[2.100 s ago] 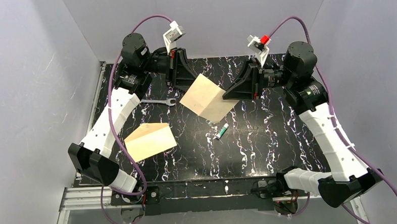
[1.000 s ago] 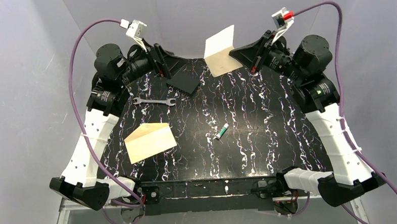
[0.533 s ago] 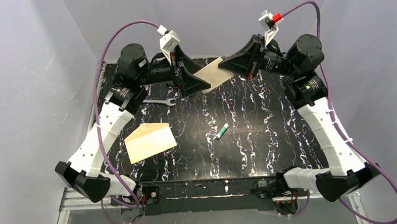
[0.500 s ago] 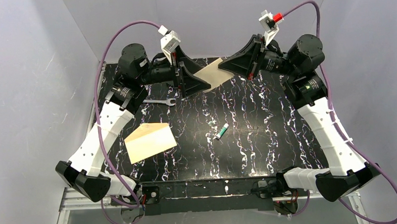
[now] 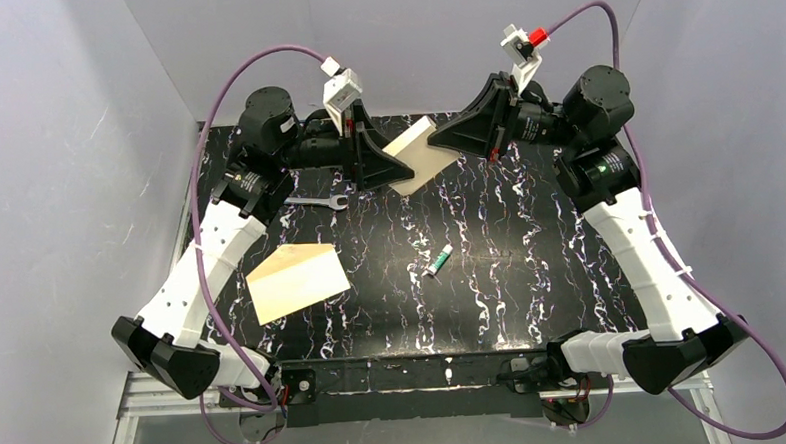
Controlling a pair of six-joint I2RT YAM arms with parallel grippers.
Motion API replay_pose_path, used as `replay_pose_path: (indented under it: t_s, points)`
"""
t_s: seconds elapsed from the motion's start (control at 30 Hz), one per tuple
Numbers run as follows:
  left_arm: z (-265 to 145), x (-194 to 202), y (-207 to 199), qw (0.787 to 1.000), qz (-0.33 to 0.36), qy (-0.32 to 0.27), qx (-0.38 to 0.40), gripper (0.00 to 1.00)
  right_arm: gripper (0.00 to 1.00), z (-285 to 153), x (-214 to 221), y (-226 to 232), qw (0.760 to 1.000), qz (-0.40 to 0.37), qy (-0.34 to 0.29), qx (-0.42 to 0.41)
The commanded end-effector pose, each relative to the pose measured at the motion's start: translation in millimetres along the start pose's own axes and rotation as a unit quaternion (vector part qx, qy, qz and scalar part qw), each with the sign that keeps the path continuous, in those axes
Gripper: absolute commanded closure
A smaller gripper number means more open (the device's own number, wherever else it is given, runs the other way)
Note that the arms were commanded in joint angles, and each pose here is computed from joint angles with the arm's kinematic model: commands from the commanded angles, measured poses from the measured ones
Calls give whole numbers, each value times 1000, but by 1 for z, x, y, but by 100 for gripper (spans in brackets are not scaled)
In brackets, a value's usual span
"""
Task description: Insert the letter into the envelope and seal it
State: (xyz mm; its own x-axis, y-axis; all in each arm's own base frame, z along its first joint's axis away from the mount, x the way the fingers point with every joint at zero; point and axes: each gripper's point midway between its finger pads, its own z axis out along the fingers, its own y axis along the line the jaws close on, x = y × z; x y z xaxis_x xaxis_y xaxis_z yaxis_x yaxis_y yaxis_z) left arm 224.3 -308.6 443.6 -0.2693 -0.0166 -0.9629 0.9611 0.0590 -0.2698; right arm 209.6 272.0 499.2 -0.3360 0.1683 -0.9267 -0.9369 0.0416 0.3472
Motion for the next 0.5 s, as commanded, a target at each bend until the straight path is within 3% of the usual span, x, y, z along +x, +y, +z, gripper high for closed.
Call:
replay_pose_path:
  t_s: [0.0,0.13,0.17,0.3,0.37,0.47]
  points:
    - [-4,1,-26,998,-8,22,58,65,99,0,-11,8,1000,-21,-12,-7]
    - [-6,6,-29,997,-20,31,63,74,99,1,-7,3,1000,-13,-7,2]
    - [-6,7,-29,997,-23,31,63,70,99,1,-7,2,1000,-13,-7,4]
    - [-8,10,-15,999,-13,28,13,34,99,1,-7,2,1000,-10,-5,3]
    - [-13,11,0,999,5,25,-46,25,99,1,-6,0,1000,-10,-5,9]
    - [-25,3,9,993,44,11,-107,20,99,0,-1,-6,1000,-2,-1,23]
